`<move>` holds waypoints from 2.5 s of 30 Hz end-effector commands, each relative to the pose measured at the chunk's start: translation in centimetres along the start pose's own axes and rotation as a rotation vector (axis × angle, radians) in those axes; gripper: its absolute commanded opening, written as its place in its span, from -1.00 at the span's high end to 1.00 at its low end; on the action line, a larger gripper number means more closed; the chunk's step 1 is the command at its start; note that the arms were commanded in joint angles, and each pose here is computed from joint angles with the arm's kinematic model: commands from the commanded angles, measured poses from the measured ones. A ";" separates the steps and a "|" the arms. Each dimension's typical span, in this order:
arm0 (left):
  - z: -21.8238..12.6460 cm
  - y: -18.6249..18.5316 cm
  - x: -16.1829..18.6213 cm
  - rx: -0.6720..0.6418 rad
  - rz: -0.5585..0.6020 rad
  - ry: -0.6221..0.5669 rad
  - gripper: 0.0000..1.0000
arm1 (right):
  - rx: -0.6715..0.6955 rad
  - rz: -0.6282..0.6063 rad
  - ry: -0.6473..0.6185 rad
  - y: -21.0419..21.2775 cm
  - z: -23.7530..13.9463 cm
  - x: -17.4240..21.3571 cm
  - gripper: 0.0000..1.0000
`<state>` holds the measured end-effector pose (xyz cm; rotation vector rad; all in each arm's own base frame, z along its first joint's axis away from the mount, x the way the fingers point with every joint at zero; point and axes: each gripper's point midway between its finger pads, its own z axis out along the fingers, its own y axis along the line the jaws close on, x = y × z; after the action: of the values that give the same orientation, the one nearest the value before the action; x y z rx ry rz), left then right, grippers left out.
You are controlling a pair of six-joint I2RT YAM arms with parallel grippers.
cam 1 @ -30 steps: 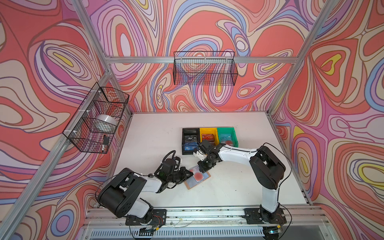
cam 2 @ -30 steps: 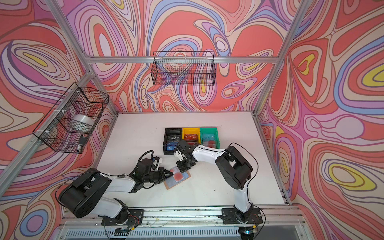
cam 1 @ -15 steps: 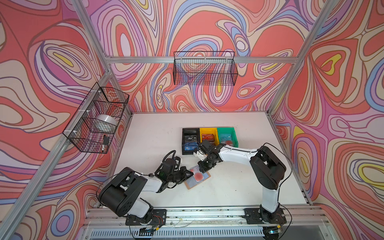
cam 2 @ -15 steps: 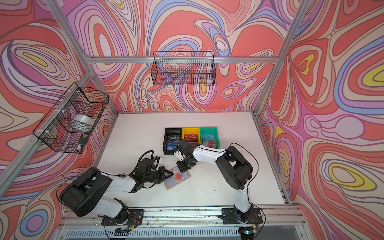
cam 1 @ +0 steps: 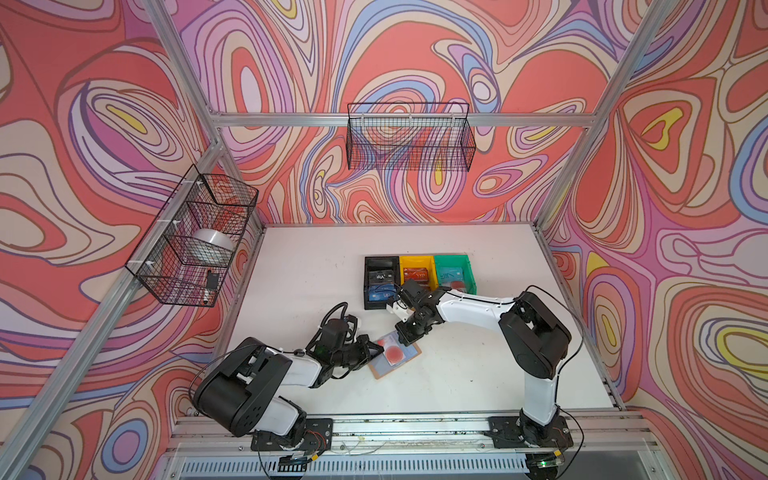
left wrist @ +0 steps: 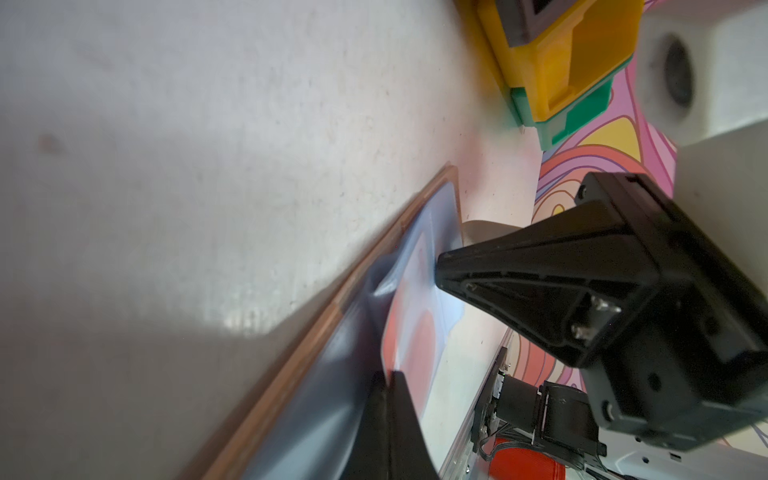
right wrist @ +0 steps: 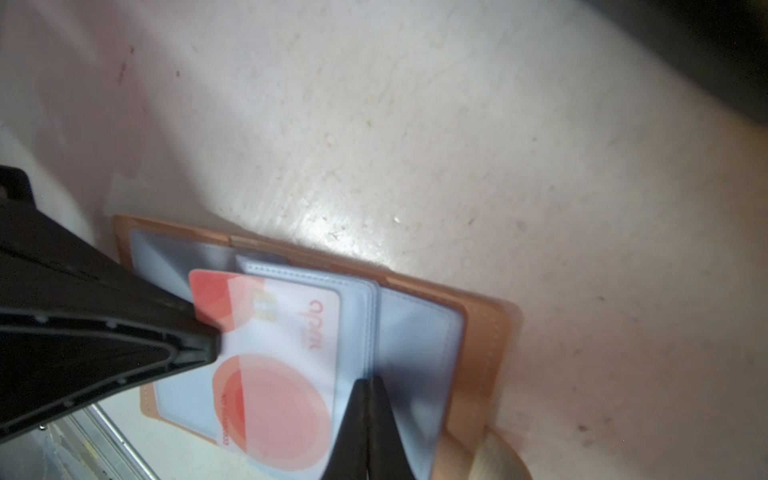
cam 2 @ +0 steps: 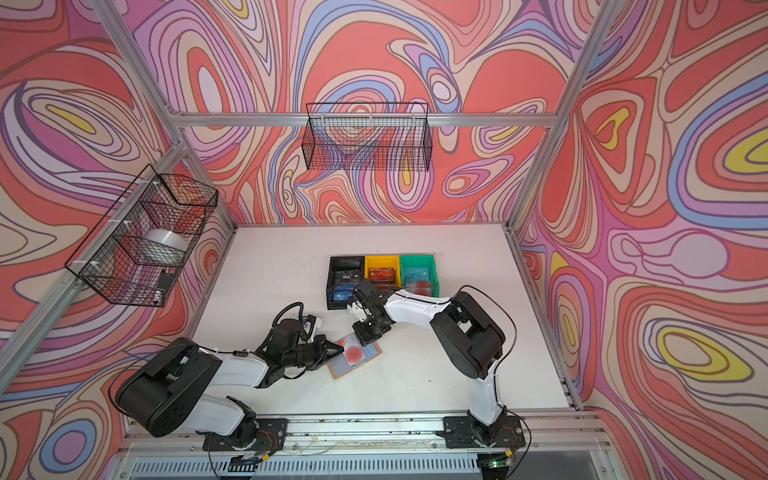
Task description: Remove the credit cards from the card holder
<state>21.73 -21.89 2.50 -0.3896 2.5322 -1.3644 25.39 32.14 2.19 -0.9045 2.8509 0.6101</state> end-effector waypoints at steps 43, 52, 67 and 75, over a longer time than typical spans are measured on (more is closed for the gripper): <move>-6.3 3.5 0.9 -0.232 -0.021 -0.083 1.00 | 0.188 -0.006 0.142 -2.7 -1.5 3.1 0.86; -6.1 3.1 0.7 -0.216 -0.017 -0.080 1.00 | 0.071 -0.005 0.119 -0.2 0.0 2.4 0.86; -6.2 2.2 0.6 -0.187 -0.002 -0.078 1.00 | 0.134 -0.026 0.108 -0.9 -1.1 2.3 0.85; -7.0 -4.0 -0.5 -0.011 0.077 -0.079 1.00 | 0.165 -0.055 0.044 0.2 -5.8 0.3 0.68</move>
<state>19.23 -17.30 6.21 -0.4027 2.5517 -1.1859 24.30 29.65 3.54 -0.9804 2.9320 0.3558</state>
